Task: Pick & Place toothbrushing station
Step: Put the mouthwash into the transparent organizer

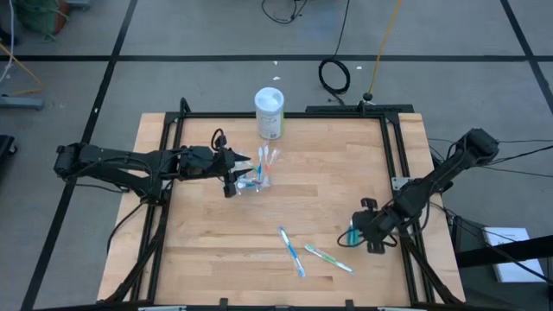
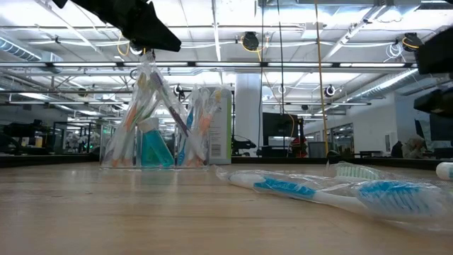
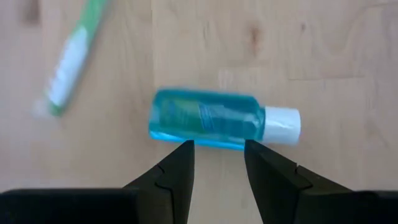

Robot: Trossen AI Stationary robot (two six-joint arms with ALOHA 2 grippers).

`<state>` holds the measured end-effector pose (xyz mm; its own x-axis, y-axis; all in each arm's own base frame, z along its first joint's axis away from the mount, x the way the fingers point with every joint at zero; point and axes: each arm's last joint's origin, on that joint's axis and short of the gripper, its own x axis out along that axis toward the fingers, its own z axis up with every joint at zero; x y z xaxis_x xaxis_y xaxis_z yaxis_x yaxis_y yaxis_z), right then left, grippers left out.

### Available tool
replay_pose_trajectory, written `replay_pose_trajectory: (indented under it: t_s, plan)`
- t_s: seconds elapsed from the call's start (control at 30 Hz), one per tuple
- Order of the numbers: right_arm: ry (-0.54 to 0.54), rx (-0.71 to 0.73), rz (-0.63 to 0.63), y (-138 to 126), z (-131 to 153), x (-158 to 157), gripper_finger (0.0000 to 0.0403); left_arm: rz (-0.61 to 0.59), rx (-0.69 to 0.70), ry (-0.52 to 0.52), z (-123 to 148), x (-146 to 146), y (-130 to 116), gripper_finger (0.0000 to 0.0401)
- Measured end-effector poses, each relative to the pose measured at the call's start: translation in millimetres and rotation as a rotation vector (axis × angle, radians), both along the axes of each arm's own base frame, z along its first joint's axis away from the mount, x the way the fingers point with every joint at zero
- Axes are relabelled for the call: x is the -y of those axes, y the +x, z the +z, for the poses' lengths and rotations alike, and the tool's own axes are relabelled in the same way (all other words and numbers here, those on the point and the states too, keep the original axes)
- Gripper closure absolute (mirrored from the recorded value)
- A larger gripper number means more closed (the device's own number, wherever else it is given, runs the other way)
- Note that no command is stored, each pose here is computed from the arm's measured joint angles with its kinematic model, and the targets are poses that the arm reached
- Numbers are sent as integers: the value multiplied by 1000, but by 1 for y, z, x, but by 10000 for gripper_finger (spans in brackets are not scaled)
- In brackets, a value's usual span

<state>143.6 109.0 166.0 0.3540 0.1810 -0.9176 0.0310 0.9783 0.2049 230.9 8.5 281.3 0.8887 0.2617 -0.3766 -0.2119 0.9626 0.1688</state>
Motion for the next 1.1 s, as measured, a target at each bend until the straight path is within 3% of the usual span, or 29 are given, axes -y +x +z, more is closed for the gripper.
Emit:
replay_pose_trajectory:
  t_s: [0.1,0.27,0.6,0.77,1.1]
  plan:
    - [68,4,-134,3,11,1,271,2,1,-5,0,0,0,240]
    - [265,-40,-558,8,16,6,271,4,1,-7,0,0,0,240]
    - [371,-147,-936,1,-5,15,265,2,-3,-2,0,0,0,240]
    - [386,-176,-1054,-3,-14,19,238,-1,-5,5,0,0,0,240]
    - [351,-88,-1041,4,-16,30,190,-3,-6,8,0,0,0,240]
